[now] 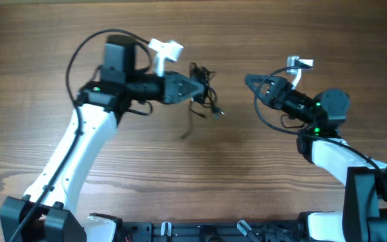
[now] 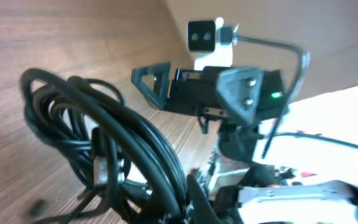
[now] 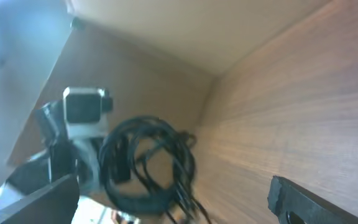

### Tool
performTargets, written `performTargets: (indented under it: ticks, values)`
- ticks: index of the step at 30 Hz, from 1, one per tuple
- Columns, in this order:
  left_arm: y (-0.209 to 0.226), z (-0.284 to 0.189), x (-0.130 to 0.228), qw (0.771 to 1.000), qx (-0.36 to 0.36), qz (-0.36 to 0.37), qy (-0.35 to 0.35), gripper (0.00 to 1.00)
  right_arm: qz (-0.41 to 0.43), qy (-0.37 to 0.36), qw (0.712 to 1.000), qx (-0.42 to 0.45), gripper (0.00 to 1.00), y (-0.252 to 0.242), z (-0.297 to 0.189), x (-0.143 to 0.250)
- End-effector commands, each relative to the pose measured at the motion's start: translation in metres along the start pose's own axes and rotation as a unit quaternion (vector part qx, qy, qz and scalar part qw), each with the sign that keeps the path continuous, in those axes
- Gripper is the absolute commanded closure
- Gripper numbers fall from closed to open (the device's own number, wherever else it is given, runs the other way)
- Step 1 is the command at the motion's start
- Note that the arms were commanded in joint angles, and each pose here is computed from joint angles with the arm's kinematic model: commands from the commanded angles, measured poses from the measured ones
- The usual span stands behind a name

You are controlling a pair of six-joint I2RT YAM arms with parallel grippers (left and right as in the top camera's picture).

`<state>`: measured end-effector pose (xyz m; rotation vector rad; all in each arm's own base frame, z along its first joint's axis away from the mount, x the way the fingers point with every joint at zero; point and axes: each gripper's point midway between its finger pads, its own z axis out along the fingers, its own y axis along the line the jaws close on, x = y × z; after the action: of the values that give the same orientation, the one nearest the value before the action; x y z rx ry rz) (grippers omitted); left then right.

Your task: Untangle cables

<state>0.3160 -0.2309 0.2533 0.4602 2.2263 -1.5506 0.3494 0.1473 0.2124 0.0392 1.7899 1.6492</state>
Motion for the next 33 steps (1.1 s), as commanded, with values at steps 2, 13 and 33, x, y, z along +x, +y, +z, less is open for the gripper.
performTargets:
  ticks: [2, 13, 33]
  values:
    - [-0.036, -0.014, 0.009, 0.992, 0.109, 0.064, 0.02, 0.96, -0.032, 0.055, 0.998, -0.014, 0.02, 0.002, 0.001, 0.02]
    - [-0.067, 0.002, 0.031, 0.978, 0.174, 0.102, 0.062, 0.96, -0.132, 0.125, 0.981, -0.062, 0.23, 0.013, 0.003, 0.052]
    - [0.038, 0.027, 0.027, 0.989, -0.138, -0.051, 0.027, 0.32, 0.061, 0.126, 0.989, -0.042, 0.96, 0.019, 0.005, 0.047]
